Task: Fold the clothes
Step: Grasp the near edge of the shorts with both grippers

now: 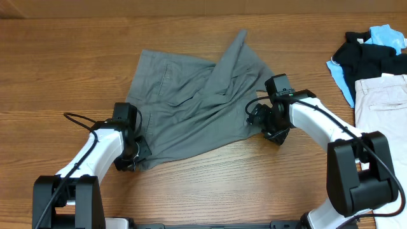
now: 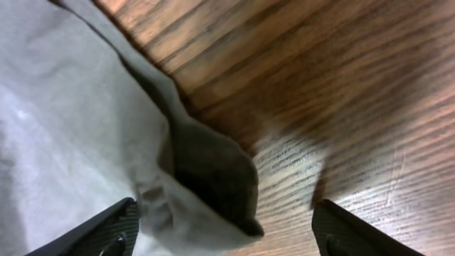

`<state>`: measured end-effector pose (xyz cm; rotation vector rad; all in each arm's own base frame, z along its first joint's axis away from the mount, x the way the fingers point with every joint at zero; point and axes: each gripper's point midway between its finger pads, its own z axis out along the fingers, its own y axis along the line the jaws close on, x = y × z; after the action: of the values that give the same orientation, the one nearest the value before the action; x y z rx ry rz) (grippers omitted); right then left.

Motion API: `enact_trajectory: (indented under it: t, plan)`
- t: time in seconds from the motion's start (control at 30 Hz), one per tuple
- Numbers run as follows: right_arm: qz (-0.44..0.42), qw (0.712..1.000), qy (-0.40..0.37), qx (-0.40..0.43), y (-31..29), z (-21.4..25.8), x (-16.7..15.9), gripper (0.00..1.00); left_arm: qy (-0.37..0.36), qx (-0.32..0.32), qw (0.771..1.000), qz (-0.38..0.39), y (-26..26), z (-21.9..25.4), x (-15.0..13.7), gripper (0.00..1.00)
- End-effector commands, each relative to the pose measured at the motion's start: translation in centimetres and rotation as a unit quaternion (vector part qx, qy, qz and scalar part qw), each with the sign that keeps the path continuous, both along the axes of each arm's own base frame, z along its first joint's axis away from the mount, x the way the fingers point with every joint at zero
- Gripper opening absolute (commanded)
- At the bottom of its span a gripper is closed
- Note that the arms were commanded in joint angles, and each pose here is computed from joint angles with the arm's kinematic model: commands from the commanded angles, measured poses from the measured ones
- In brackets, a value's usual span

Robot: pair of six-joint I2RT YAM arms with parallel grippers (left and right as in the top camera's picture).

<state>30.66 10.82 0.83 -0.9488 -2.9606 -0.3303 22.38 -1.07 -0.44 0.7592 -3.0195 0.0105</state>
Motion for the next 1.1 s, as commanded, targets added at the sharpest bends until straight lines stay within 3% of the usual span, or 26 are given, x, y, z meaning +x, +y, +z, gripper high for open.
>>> enact_trajectory:
  t: [0.0,0.17,0.43,0.6,0.67,0.73,0.8,1.07]
  plan:
    - [-0.001,1.000,0.001,-0.006,-0.1,-0.3,-0.1,0.82,0.031,0.008,0.999,0.007,0.4,-1.6,-1.4,0.13]
    - [-0.002,1.000,-0.005,-0.009,-0.2,-0.3,0.2,0.79,0.031,0.008,0.999,0.007,0.4,-1.6,-1.4,0.12]
    - [-0.003,1.000,-0.009,-0.020,-0.6,-0.3,0.4,0.46,0.029,0.008,1.000,0.006,0.4,-1.6,-1.3,0.13]
    - [-0.006,1.000,-0.009,-0.020,-0.6,-0.3,0.4,0.19,0.029,0.008,1.000,0.006,0.4,-1.6,-1.3,0.12]
    - [-0.010,1.000,-0.008,-0.020,-0.6,-0.3,0.4,0.04,0.029,0.008,1.000,0.006,0.4,-1.6,-1.3,0.16]
    - [-0.022,1.000,-0.004,-0.020,-0.6,-0.4,0.3,0.04,0.029,0.008,1.000,0.006,0.4,-1.6,-1.3,0.16]
    - [-0.027,0.999,-0.003,-0.021,-0.7,-0.4,0.3,0.04,0.029,0.004,1.000,0.006,0.2,-1.6,-1.3,0.04]
    - [-0.094,0.994,0.027,-0.056,-3.5,0.9,-1.3,0.04,0.026,-0.077,0.996,-0.029,-2.5,-1.0,-1.3,0.04]
